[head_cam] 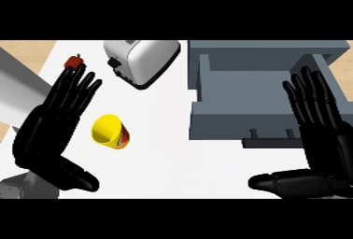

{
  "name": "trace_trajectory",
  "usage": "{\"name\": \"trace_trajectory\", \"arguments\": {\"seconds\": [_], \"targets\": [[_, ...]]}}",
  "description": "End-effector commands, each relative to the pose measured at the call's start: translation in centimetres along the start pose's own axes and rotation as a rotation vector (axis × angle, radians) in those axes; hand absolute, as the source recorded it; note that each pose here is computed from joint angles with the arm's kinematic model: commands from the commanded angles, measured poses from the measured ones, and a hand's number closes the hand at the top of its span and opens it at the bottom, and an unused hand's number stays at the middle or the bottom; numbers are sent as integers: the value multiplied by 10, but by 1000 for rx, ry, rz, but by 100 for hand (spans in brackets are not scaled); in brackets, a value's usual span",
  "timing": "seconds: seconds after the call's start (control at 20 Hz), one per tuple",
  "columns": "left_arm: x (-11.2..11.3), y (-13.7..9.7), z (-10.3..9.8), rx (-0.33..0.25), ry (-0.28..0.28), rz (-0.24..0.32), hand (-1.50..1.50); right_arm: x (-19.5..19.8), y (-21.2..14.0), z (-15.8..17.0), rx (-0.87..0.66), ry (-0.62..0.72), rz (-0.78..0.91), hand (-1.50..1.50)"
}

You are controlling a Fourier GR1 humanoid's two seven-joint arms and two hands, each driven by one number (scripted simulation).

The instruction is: Pick up the cup, place it into the drawer and close the drawer

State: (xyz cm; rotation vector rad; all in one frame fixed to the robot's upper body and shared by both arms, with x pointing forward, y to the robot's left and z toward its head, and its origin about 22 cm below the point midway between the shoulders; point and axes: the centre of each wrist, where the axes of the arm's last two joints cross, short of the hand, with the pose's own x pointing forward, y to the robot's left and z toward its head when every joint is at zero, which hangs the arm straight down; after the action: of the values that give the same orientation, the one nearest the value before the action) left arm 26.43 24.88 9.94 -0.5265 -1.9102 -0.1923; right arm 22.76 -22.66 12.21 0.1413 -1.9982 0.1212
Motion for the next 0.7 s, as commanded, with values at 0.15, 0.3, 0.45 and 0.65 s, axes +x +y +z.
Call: {"name": "trace_trajectory", "arguments": {"seconds": [0.15, 0.3, 0.45, 0.65], "targets": [[-5, 6, 2, 14, 36, 0, -150, 6, -7, 5, 2, -11, -10, -150], [-8, -10, 12, 31, 31, -7, -150, 0, -20, -1, -21, -19, 4, -150], [-18, 3, 21, 44, 69, -32, -150, -5, -7, -1, -16, -13, 2, -150], [-29, 19, 30, 72, 113, -45, -150, 12, 5, 1, -22, -7, 23, -150]]}}
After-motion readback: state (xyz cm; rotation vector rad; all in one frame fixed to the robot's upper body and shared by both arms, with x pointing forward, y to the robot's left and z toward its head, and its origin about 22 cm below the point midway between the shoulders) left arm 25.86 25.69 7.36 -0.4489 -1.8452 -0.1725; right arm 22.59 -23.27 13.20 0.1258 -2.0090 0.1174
